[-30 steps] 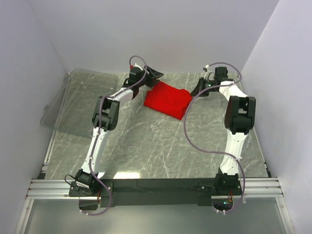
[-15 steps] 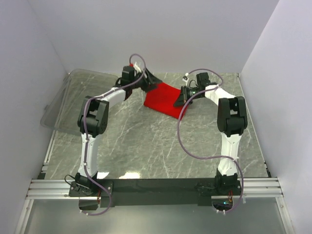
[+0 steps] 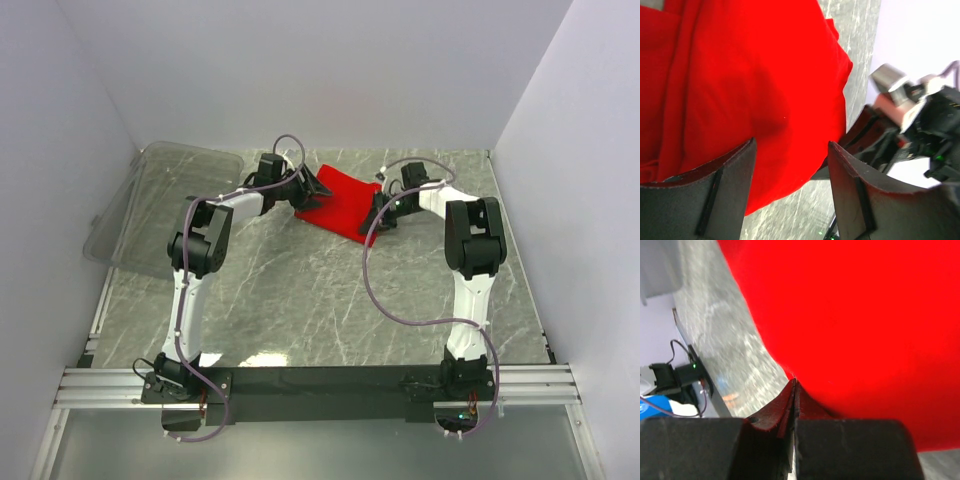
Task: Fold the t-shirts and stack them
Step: Fold the tshirt, then neatly place the folded tshirt to the corner
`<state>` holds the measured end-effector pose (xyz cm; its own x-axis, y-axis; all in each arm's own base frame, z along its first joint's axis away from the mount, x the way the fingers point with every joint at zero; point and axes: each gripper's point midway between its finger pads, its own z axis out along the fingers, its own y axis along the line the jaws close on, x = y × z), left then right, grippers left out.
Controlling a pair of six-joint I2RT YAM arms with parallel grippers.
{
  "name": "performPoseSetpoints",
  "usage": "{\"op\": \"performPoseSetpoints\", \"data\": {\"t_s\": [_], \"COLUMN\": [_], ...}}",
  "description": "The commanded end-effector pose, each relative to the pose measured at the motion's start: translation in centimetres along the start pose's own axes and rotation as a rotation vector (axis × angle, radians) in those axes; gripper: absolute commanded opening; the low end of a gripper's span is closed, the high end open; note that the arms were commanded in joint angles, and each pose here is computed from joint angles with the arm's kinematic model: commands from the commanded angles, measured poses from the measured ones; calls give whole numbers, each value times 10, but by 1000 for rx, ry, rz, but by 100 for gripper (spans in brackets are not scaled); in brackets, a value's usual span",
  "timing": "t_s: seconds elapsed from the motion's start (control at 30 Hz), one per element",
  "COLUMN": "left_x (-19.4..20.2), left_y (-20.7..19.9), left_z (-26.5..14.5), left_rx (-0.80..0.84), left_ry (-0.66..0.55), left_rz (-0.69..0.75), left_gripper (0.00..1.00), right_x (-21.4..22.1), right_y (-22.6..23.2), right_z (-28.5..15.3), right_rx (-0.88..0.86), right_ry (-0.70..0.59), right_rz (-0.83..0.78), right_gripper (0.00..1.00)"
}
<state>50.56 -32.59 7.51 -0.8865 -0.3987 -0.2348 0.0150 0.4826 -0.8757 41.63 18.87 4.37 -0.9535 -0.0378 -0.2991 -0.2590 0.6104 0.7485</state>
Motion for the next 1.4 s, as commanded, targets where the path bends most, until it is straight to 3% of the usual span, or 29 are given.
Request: {"op": "performPoseSetpoints", "data": {"t_s": [0.0,0.27,0.5,0.6,0.63,0.67,0.77,0.8,0.9,1.03,1.2,1.37], "left_x": [-5,-7,-19,-39,-51,-61,-72,-78,-81,-69,-54,-32], "left_y": [-4,3,-48,-58,-81,-72,-95,-95,-119,-106,-107,-86], "left_z": [3,7,-13,-32,-52,-62,-99,-108,-155,-197,-246,-265], "left_rx": [8,-3,141,58,44,-21,-67,-103,-145,-226,-236,-282], "left_ry": [-6,-14,-55,-164,-241,-325,-430,-466,-580,-659,-732,-731], "left_rz": [47,39,178,261,312,358,441,462,546,569,537,495], "left_gripper": [64,64,66,67,68,69,70,71,78,88,89,88], "right_x": [21,37,15,15,20,15,10,7,3,-9,-31,-44], "right_y": [-7,-4,41,40,34,36,23,18,12,-12,-17,-27], "right_z": [-3,-8,-50,-67,-69,-77,-91,-95,-100,-94,-80,-51], "right_rx": [10,-10,-57,24,51,73,161,198,239,355,357,324], "right_ry": [40,56,-19,-61,-65,-104,-187,-216,-296,-379,-440,-411], "right_rz": [27,42,-186,-201,-181,-198,-148,-129,-84,82,178,272], "right_gripper": [0,0,0,11,14,18,38,52,68,69,69,69]}}
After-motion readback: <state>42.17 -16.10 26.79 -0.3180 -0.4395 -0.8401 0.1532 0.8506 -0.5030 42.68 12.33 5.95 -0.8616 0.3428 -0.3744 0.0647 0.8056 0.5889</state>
